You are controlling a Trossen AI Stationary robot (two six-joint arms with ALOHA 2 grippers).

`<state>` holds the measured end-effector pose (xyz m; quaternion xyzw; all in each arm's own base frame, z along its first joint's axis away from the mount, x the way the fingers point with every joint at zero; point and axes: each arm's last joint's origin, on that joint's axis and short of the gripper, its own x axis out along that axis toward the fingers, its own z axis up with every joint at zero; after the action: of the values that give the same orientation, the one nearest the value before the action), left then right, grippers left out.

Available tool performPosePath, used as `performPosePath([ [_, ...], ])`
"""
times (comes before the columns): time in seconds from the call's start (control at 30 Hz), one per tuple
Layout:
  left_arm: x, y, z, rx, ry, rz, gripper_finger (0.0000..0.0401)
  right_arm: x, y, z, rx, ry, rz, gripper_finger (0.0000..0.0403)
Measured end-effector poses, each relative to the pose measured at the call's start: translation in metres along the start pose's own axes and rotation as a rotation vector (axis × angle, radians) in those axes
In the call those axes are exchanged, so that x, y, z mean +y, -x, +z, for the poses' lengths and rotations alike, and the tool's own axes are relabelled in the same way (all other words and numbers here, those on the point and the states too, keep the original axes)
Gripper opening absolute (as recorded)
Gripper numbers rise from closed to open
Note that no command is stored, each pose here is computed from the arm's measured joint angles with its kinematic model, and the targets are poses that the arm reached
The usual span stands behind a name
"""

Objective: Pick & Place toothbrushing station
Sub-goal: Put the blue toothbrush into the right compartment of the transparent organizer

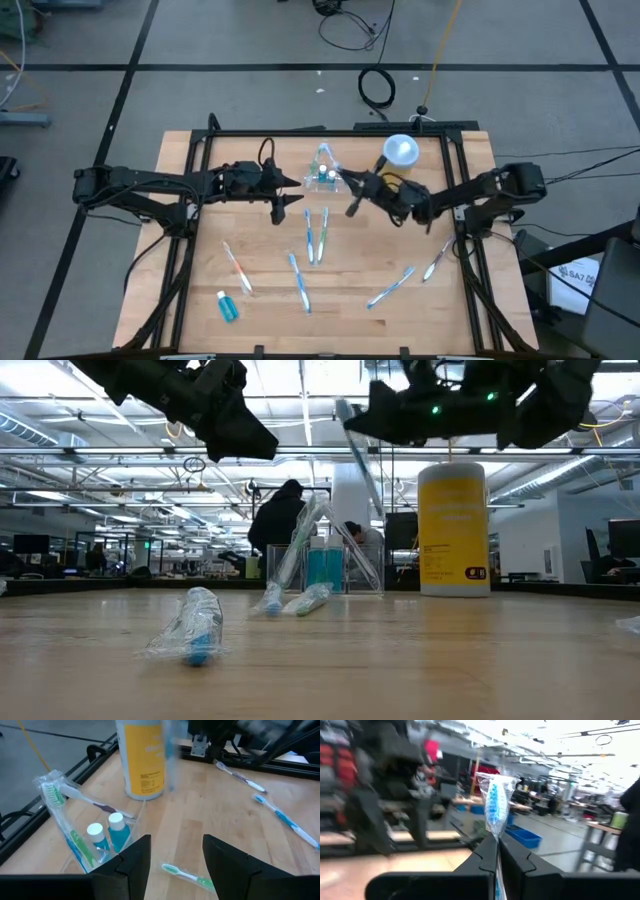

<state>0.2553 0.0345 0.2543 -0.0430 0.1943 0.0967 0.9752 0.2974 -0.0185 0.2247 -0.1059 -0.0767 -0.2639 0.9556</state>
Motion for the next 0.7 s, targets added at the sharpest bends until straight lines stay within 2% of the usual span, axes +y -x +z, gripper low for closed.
performPosePath([
  [0.23,0.000,0.000,0.000,0.002,-0.015,0.001,0.0186,-0.012,-0.025,-0.024,-0.017,0.043,-0.095,0.0001],
  [0.53,0.000,0.000,-0.003,0.028,-0.015,0.003,0.0186,-0.030,-0.036,-0.063,0.065,0.046,-0.170,0.0001],
  [0.7,0.000,0.000,-0.004,0.040,-0.012,0.003,0.0186,-0.030,-0.036,-0.071,0.117,0.052,-0.223,0.0001],
])
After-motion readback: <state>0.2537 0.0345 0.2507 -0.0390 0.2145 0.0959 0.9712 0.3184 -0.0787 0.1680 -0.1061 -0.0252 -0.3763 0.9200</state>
